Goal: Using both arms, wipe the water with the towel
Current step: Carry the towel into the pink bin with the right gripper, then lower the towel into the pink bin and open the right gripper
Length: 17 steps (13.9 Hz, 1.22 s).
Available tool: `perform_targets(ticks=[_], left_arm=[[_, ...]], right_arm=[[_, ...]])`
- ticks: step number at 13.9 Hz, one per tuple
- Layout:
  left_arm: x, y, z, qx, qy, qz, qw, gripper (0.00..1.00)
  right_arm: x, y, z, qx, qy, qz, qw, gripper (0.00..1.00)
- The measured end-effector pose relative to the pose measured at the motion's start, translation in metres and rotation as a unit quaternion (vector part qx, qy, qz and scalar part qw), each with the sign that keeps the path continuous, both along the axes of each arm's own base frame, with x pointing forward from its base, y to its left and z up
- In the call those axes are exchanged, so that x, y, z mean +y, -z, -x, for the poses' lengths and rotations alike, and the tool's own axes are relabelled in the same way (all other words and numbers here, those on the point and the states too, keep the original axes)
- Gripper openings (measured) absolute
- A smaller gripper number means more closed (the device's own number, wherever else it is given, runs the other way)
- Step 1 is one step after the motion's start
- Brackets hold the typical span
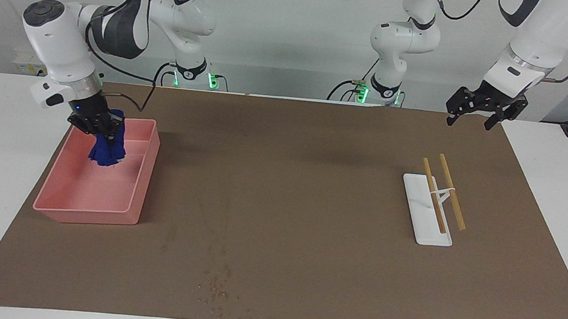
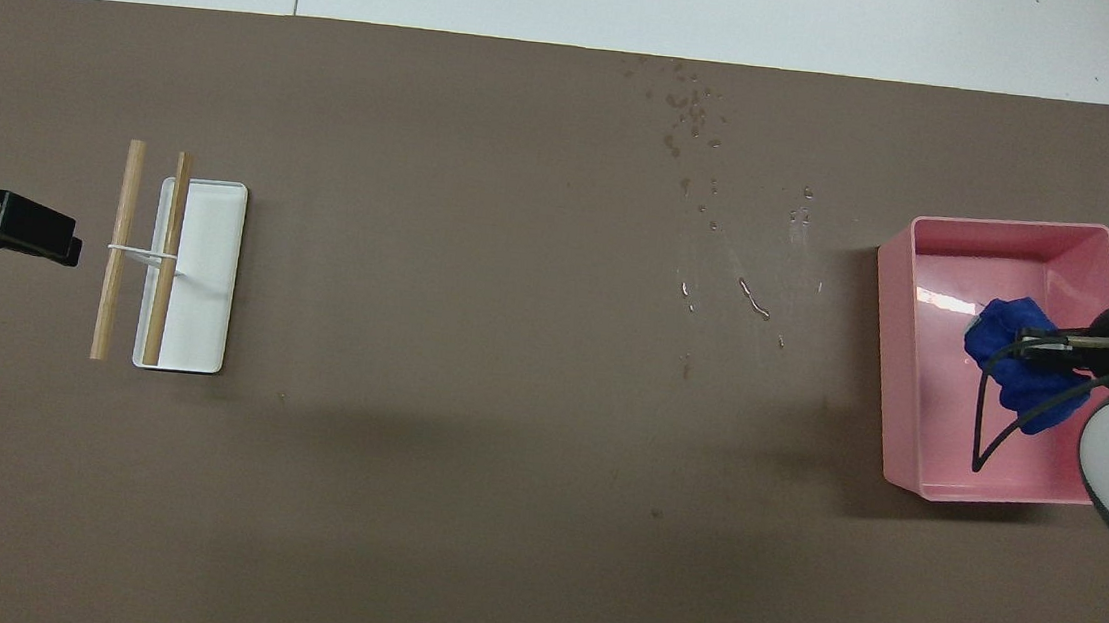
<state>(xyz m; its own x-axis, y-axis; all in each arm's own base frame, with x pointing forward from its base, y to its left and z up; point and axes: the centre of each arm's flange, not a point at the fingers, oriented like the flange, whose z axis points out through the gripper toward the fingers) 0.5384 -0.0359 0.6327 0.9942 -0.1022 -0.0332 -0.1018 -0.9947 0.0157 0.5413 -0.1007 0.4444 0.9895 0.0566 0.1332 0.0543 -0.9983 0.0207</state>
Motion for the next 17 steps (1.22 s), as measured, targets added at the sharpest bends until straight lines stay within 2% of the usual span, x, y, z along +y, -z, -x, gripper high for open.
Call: perform_targets(ticks=[3,5,8,9,12,15,16,17], left_arm=[[0.0,0.0,0.0,0.0,0.0,0.0,1.0,1.0],[0.0,0.0,0.0,0.0,0.0,0.0,1.0,1.0],[0.0,0.0,0.0,0.0,0.0,0.0,1.0,1.0],[0.0,0.0,0.0,0.0,0.0,0.0,1.0,1.0],[0.0,0.0,0.0,0.0,0.0,0.0,1.0,1.0],[0.0,0.0,0.0,0.0,0.0,0.0,1.0,1.0],[0.0,0.0,0.0,0.0,0.0,0.0,1.0,1.0],[0.0,0.0,0.0,0.0,0.0,0.0,1.0,1.0]], right_arm=[[-0.012,0.058,-0.009,-0.006,-0.025,0.002,1.0,0.15],[-0.012,0.083,-0.011,-0.008,-0.033,0.009,0.999,0.15],[-0.02,0.112,-0.002,-0.001,-0.044,0.028,0.999,0.15],[-0.021,0.117,0.002,0.011,-0.044,0.025,0.999,0.23],[-0.02,0.116,0.012,0.06,-0.035,0.015,0.997,0.6],[-0.016,0.084,0.006,0.085,0.002,0.011,0.996,0.94],[-0.014,0.067,0.0,0.082,0.006,0.012,0.997,1.0],[-0.014,0.048,-0.008,0.071,0.009,0.015,0.997,1.0]])
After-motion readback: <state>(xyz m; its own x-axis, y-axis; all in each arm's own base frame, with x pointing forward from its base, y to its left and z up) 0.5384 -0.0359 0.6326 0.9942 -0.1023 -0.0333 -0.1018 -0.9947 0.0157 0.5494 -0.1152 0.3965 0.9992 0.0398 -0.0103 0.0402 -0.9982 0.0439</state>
